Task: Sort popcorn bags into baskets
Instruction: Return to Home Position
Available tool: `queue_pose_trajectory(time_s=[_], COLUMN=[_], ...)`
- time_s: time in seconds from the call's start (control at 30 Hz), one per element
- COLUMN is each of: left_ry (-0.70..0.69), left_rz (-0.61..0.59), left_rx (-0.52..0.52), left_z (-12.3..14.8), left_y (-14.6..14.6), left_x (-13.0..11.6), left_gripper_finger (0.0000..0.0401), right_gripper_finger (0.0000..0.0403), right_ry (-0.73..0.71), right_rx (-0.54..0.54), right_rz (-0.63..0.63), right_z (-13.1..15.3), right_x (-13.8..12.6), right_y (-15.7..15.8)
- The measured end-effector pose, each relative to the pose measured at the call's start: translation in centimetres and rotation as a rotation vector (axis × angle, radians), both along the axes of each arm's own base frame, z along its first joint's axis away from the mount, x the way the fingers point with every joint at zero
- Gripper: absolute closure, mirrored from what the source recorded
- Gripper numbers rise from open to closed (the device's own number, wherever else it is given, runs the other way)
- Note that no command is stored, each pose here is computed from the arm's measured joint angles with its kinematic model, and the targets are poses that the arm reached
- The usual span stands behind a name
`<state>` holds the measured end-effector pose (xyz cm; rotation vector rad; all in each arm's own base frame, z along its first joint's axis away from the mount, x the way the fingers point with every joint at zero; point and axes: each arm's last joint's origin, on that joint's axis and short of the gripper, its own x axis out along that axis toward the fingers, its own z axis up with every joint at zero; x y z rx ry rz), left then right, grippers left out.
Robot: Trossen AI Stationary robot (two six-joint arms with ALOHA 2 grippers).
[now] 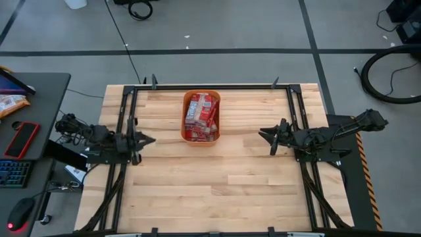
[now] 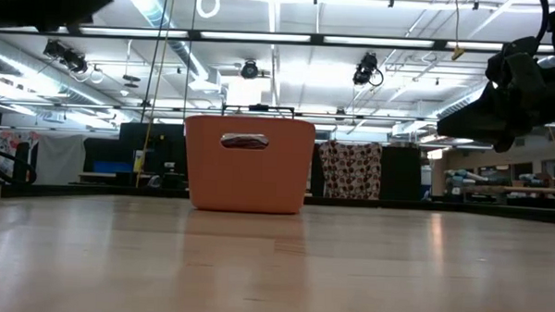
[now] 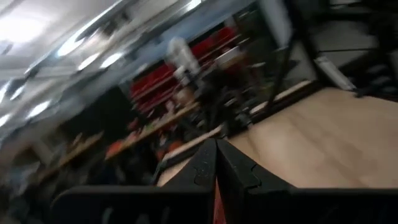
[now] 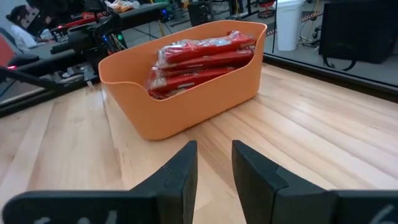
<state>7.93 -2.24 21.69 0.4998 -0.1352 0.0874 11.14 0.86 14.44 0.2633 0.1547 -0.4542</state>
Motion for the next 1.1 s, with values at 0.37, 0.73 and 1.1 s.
queue_pose_trajectory(time_s=[0.37, 0.73, 1.1], left_ry=[-0.026, 0.111, 0.205], left_rz=[-0.228, -0.350, -0.688], left_rx=[0.252, -0.015, -0.045], left_z=[-0.1, -1.2, -1.9], left_y=[-0.8, -1.0, -1.9], left_x=[-0.1, 0.0, -0.4], left_gripper_finger=[0.0388, 0.0388, 0.0388], right_gripper_finger=[0.0299, 0.0299, 0.0299], right_ry=[-0.003, -0.004, -0.004], right_rx=[0.005, 0.005, 0.005], right_rz=[-0.001, -0.001, -0.001], right_z=[0.0, 0.0, 0.0], right_x=[0.0, 0.0, 0.0], right_y=[0.0, 0.0, 0.0])
